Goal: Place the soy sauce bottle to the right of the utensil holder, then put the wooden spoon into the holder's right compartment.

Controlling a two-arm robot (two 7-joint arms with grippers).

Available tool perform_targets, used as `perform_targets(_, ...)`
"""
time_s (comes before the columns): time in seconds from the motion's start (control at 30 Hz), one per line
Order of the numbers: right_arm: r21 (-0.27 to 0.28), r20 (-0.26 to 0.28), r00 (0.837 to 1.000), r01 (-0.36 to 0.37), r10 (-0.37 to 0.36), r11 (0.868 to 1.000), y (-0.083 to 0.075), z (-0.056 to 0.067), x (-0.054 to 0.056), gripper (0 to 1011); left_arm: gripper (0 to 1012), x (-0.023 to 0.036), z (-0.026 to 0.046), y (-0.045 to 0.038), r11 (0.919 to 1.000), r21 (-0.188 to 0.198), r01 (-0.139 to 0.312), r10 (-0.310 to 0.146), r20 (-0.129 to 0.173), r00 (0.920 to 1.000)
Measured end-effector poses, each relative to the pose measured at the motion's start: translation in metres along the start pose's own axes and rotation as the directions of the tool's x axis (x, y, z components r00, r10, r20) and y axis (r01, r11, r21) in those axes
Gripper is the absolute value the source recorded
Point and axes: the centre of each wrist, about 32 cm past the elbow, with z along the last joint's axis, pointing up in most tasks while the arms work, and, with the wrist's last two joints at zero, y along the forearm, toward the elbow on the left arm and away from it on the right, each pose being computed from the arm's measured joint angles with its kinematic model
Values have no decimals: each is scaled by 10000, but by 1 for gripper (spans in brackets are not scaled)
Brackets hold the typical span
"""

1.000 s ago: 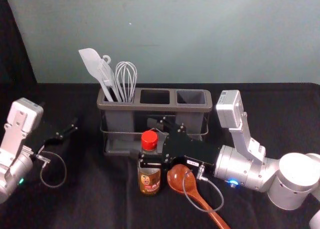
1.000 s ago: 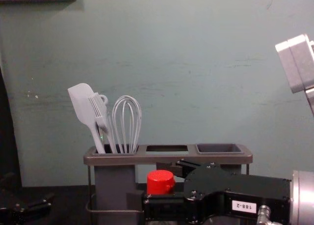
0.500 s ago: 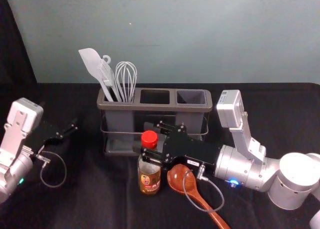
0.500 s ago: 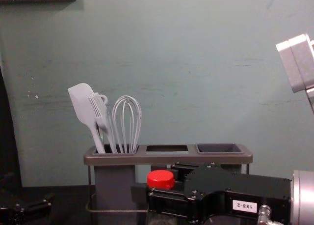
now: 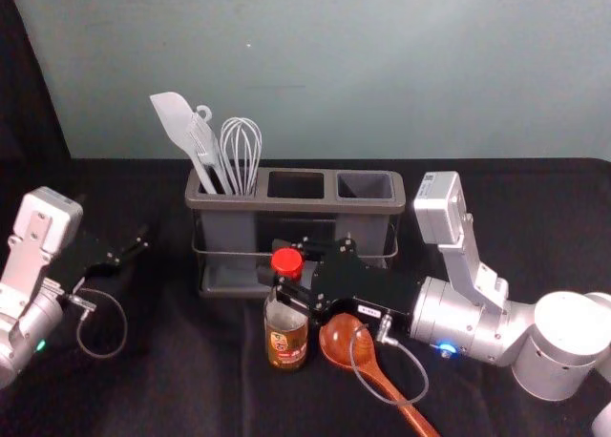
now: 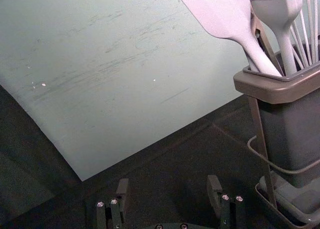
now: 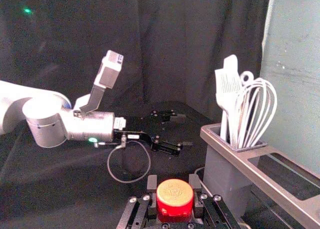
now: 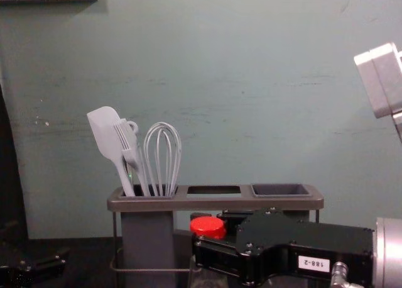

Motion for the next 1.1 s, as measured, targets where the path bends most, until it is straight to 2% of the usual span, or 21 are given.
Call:
perform_targets(0.23,121,202,9998,3,-6,9999,-33,72,-46,381,1012,0,0,0,10000,0,0,0,0,10000)
perform_targets(0.47,255,427,9987,251,-262,9994,-155,221,-128,381,1011,0,0,0,10000,-1,-1,1,1,10000)
perform_targets(0.67,318,591,9956,708,-726,9970,-399,345,-199,381,1011,0,0,0,10000,0,0,0,1,10000)
perform_targets(0.87,253,796,9842,1563,-1579,9874,-803,427,-260,381,1011,0,0,0,10000,-1,0,0,1,10000)
perform_targets(0.9,253,796,9842,1563,-1579,9874,-803,427,-260,381,1012,0,0,0,10000,0,0,0,0,10000)
perform_targets(0.97,161,796,9762,2012,-2019,9794,-967,435,-270,381,1011,0,0,0,10000,-1,-1,1,1,10000)
perform_targets(1.0,161,796,9762,2012,-2019,9794,-967,435,-270,381,1011,0,0,0,10000,-1,0,0,0,10000)
perform_targets(1.1,57,766,9632,2578,-2575,9662,-1139,443,-267,381,1012,0,0,0,10000,0,0,0,0,10000)
